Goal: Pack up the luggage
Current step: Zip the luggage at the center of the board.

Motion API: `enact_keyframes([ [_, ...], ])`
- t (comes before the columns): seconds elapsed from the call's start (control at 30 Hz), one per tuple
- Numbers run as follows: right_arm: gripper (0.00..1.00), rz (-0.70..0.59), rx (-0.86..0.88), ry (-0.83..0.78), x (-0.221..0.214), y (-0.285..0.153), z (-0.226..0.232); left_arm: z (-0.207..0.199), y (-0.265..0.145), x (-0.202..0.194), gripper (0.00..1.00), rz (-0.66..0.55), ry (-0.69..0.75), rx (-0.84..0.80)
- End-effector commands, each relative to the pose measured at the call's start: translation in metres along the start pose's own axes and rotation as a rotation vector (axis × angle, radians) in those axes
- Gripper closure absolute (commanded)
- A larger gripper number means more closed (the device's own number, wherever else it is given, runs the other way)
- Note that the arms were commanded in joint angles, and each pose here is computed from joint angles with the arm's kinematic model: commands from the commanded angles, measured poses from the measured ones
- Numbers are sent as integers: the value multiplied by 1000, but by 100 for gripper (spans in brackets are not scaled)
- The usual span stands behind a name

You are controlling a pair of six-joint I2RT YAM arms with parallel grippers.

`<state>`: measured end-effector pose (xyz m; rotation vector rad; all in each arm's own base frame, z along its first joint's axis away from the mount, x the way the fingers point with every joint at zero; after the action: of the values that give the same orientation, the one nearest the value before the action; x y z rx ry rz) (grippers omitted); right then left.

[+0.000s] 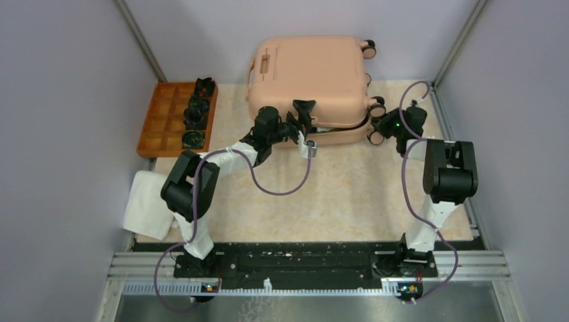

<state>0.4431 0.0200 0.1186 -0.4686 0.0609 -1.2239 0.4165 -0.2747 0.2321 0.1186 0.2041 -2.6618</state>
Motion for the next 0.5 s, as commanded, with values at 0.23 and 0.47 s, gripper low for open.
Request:
enact_keyframes([
  [0.23, 92, 367, 157, -49, -144, 3, 12, 144, -98, -72, 1, 507, 380, 399],
  [0.47, 90, 504, 236, -53, -223, -26, 6, 139, -118, -66, 1, 520, 360, 363],
])
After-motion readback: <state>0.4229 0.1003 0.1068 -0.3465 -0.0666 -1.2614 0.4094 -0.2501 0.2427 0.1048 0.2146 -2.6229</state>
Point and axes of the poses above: each gripper's point midway between its finger pads, its own y axis out along the fingers, its own z axis along the line the jaws close on, x = y × z, the point moved 7 cm from there along -y, back along the fingers, and after that the axes turned 14 degrees about y, right-handed, at the moved point
